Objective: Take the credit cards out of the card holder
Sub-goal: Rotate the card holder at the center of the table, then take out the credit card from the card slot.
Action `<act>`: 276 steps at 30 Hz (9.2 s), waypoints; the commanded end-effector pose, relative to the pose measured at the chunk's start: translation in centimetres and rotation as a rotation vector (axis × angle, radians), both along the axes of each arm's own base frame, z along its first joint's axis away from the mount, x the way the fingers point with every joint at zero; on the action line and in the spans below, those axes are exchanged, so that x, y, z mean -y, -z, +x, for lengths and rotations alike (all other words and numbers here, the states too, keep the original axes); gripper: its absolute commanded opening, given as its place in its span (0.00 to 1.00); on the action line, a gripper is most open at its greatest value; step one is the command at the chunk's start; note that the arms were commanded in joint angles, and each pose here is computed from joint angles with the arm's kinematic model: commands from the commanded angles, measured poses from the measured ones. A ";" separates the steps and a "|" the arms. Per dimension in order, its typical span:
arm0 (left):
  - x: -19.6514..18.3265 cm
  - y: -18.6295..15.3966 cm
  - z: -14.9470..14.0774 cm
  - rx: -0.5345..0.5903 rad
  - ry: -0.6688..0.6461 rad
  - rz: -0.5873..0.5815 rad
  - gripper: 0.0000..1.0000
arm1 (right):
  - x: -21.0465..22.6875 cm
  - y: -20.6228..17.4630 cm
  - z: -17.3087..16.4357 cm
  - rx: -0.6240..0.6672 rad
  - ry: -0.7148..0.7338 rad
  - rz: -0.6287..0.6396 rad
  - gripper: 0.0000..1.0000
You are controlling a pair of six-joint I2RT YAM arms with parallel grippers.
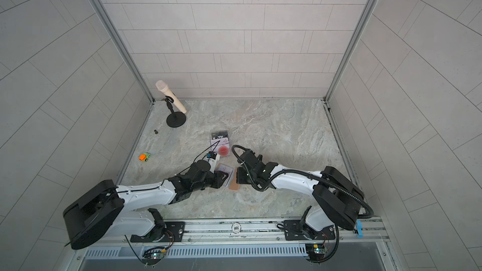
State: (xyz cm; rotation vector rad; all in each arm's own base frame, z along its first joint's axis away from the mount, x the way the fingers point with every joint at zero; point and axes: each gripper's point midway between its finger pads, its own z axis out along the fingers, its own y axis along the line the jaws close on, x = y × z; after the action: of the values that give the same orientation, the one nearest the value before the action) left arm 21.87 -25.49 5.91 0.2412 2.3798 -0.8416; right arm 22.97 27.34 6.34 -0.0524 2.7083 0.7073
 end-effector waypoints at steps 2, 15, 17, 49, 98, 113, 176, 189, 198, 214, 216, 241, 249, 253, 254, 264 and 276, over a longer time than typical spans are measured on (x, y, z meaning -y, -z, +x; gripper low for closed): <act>-1.4 0.2 -0.7 0.021 0.020 0.068 0.31 | 2.5 -0.6 -1.1 -0.042 -0.174 -0.129 0.06; -0.5 1.4 -1.7 0.022 0.173 0.142 0.29 | 4.0 0.0 -2.5 -0.118 -0.448 -0.298 0.07; 0.4 1.6 -2.4 0.018 0.227 0.124 0.29 | 4.1 0.2 -2.2 -0.122 -0.447 -0.300 0.09; 0.5 3.6 -4.4 0.010 0.209 0.124 0.28 | 6.1 -6.1 1.0 0.072 -0.273 -0.363 0.46; 1.7 4.5 -3.4 0.010 0.189 0.132 0.24 | -0.5 3.8 -2.1 -0.232 -0.386 0.056 0.47; 0.6 5.4 -3.4 -0.010 0.161 0.201 0.20 | -0.7 3.1 -2.0 -0.254 -0.373 0.216 0.44; 0.4 6.2 -3.4 -0.032 0.133 0.221 0.20 | -2.0 4.2 -2.2 -0.326 -0.370 0.368 0.29; 1.0 4.4 -3.1 0.001 0.153 0.206 0.19 | -1.9 3.8 -2.0 -0.289 -0.375 0.346 0.25; 0.6 5.4 -3.2 -0.015 0.136 0.216 0.19 | -1.6 2.7 -1.9 -0.266 -0.374 0.373 0.23; 0.1 6.5 -3.4 -0.035 0.137 0.252 0.19 | -0.9 -0.3 -1.2 -0.217 -0.360 0.455 0.22; 0.1 6.5 -3.4 -0.037 0.136 0.255 0.19 | -0.9 -0.6 -1.1 -0.212 -0.355 0.469 0.22; 0.0 7.1 -3.6 -0.048 0.140 0.271 0.20 | -0.1 -0.7 -0.7 -0.205 -0.342 0.458 0.15; 0.1 7.1 -3.5 -0.048 0.141 0.276 0.20 | 0.2 -0.4 -0.6 -0.206 -0.330 0.433 0.06; -0.1 7.2 -3.6 -0.051 0.138 0.278 0.20 | 1.0 -0.7 -0.6 -0.193 -0.334 0.392 0.04; -0.1 7.3 -3.6 -0.052 0.138 0.280 0.20 | 1.3 -0.8 -0.7 -0.193 -0.336 0.381 0.03; -0.3 7.3 -3.6 -0.050 0.136 0.282 0.20 | 3.6 -1.2 -0.3 -0.182 -0.293 0.306 0.00; 0.3 5.3 -3.1 -0.019 0.129 0.250 0.26 | 8.0 -4.6 0.0 -0.046 -0.182 0.090 0.00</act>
State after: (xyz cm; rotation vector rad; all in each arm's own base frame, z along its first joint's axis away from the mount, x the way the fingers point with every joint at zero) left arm 19.89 -27.27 2.02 0.4614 2.4255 -0.6874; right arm 22.98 21.14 10.37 -0.2766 2.7241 1.0357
